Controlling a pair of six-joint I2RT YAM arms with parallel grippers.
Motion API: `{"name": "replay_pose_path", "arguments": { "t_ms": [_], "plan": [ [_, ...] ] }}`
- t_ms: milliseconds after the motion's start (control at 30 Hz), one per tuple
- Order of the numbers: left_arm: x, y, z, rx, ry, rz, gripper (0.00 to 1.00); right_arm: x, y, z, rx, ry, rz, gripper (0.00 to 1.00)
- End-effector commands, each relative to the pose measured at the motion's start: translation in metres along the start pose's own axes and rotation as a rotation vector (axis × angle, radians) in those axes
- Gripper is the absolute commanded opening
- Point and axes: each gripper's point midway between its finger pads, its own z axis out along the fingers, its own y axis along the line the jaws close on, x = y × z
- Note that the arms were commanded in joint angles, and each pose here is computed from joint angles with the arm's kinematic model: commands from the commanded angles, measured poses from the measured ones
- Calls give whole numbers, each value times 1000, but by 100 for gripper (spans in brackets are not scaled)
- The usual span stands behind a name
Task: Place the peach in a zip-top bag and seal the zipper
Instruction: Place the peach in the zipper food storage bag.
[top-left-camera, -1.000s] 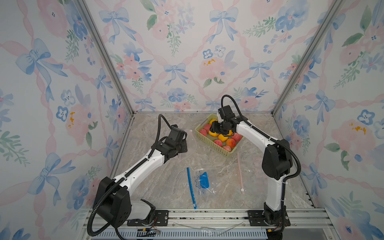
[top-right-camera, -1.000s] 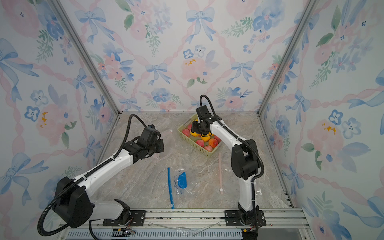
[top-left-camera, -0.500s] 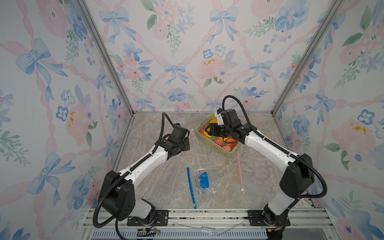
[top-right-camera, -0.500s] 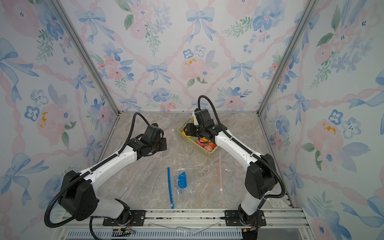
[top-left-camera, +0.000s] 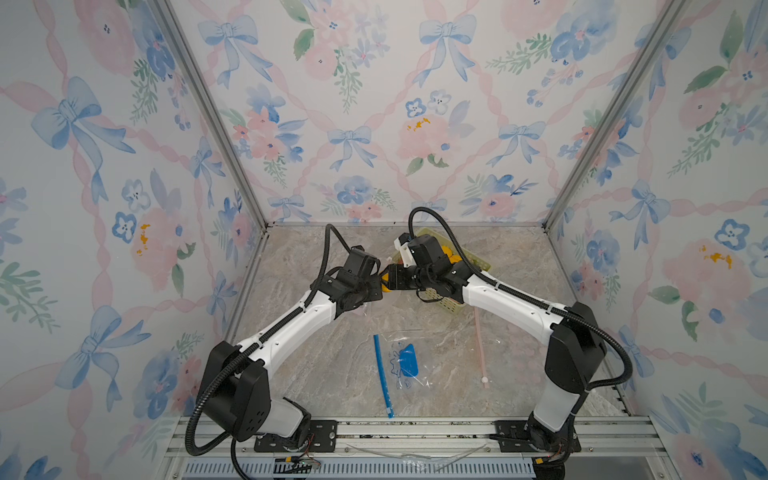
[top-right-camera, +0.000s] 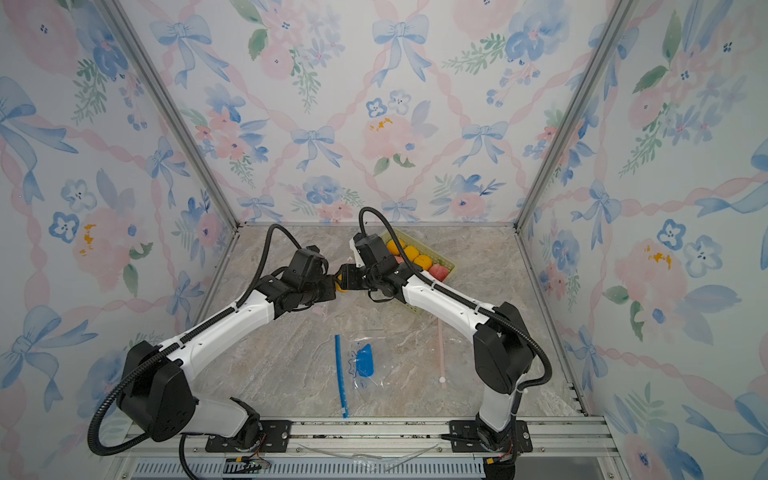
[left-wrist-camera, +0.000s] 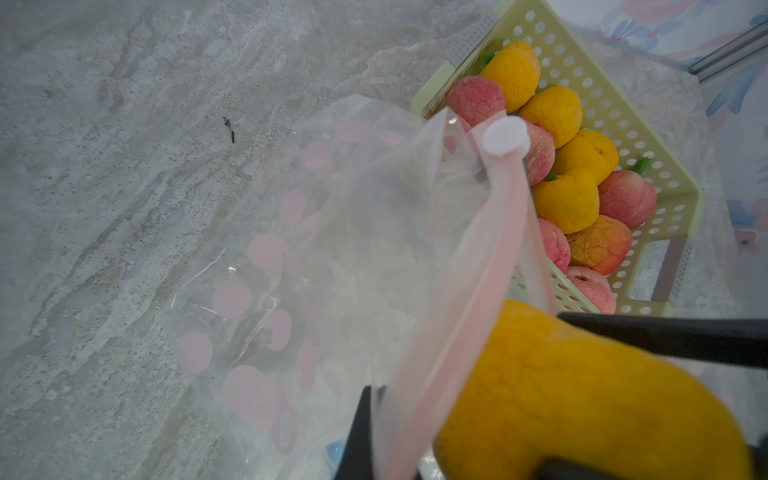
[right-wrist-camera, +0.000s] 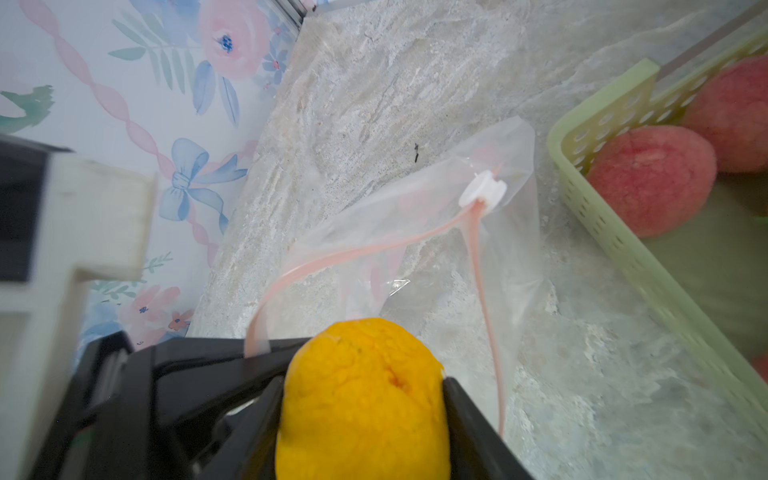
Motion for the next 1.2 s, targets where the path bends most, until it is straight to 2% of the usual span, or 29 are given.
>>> {"name": "replay_pose_path", "arguments": {
  "t_ms": [0, 167, 333, 500, 700, 933, 1133, 1167],
  "plan": [
    [-12, -16, -18, 70, -38, -19, 0, -2, -2, 5, 46, 2, -11, 54],
    [-11, -17, -21, 80, -38, -21, 0, -3, -3, 4, 59, -1, -26, 71],
    [-9, -11, -17, 55, -37, -25, 0, -8, -1, -7, 66, -20, -46, 77],
    [-6, -7, -12, 38, -28, -26, 0, -14, -3, -23, 75, -42, -51, 76],
    [-3, -2, -12, 20, -35, -24, 0, -28, -23, -60, 124, -93, -20, 73],
    [-2, 2, -12, 5, -43, -18, 0, -23, -86, -92, 321, -52, 50, 73],
    [-2, 4, -13, 1, -50, -19, 0, -8, -141, -98, 442, 39, 115, 71],
    [-2, 4, -13, -1, -50, -19, 0, -2, -154, -90, 469, 70, 128, 71]
  ]
}}
